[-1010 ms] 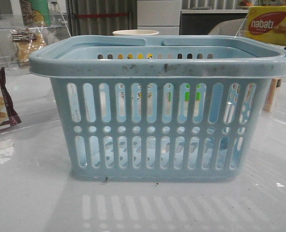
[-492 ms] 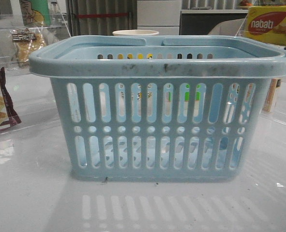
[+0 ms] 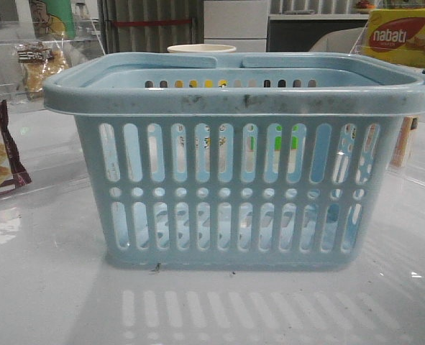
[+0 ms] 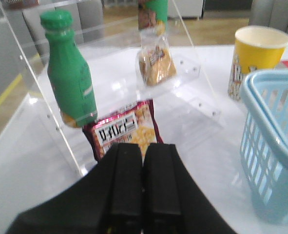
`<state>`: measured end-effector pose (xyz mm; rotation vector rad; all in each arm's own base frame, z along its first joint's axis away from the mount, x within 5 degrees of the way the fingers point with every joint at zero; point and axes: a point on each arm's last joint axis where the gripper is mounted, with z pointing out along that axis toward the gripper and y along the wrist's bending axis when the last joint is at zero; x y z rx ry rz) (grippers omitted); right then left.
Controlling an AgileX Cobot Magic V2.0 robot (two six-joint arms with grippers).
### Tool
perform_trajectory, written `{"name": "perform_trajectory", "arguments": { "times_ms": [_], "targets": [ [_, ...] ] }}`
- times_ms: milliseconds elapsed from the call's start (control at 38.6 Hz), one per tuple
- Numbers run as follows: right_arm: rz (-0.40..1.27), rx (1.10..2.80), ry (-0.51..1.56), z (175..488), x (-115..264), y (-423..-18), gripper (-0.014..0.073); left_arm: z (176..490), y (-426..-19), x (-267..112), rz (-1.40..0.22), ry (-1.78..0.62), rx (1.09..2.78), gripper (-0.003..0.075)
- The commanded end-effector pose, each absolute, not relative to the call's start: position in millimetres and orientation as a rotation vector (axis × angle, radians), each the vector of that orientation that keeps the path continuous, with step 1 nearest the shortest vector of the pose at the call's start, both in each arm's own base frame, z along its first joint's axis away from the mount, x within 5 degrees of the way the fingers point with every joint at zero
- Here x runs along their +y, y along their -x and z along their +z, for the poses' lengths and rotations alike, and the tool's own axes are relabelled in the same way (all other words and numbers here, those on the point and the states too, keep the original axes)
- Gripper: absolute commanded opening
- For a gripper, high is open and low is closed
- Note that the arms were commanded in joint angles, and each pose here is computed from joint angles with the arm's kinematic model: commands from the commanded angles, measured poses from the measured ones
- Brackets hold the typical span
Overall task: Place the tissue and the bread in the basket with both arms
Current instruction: 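Reach the right gripper down to the black-and-white box on the shelf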
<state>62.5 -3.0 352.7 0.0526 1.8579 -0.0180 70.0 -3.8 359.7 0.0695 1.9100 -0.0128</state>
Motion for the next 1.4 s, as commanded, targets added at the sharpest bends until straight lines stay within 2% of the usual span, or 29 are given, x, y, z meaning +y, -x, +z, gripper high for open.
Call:
{"name": "perform_trajectory", "arguments": {
  "times_ms": [0, 233, 311, 363, 414, 518, 596, 647, 906, 1114, 1373],
  "targets": [
    [-0.019, 1.869, -0.051, 356, -3, -74, 0.0057, 361, -81, -4, -0.02, -0.069, 1.915, 0.0091],
    [-0.019, 2.013, -0.054, 326, -4, -90, 0.0058, 339, -96, -6, -0.051, -0.06, 2.021, 0.0091],
    [-0.021, 2.044, -0.054, 319, -4, -92, 0.007, 337, -97, -6, -0.041, -0.069, 2.027, 0.013],
    [-0.022, 2.058, -0.053, 315, -4, -93, 0.012, 336, -97, -6, -0.039, -0.07, 2.027, 0.0198],
    [-0.022, 2.068, -0.053, 313, -4, -94, 0.021, 335, -97, -6, -0.041, -0.072, 2.029, 0.0294],
    [-0.022, 2.077, -0.053, 310, -4, -94, 0.0432, 334, -99, -8, -0.051, -0.088, 2.01, 0.0478],
    [-0.022, 2.079, -0.053, 310, -4, -94, 0.0545, 333, -99, -10, -0.066, -0.111, 2.004, 0.0533],
    [-0.022, 2.079, -0.053, 310, -4, -94, 0.0575, 334, -99, -12, -0.083, -0.137, 1.996, 0.0526],
    [-0.068, 2.158, -0.036, 310, -7, -117, 0.0573, 336, -97, -25, -0.163, -0.256, 1.962, 0.0526],
    [-0.099, 2.197, -0.094, 326, -15, -148, 0.0573, 336, -97, -25, -0.166, -0.261, 1.96, 0.0526],
    [-0.176, 2.141, -0.231, 349, -44, -191, 0.0573, 336, -97, -25, -0.166, -0.261, 1.96, 0.0526]
  ]
}}
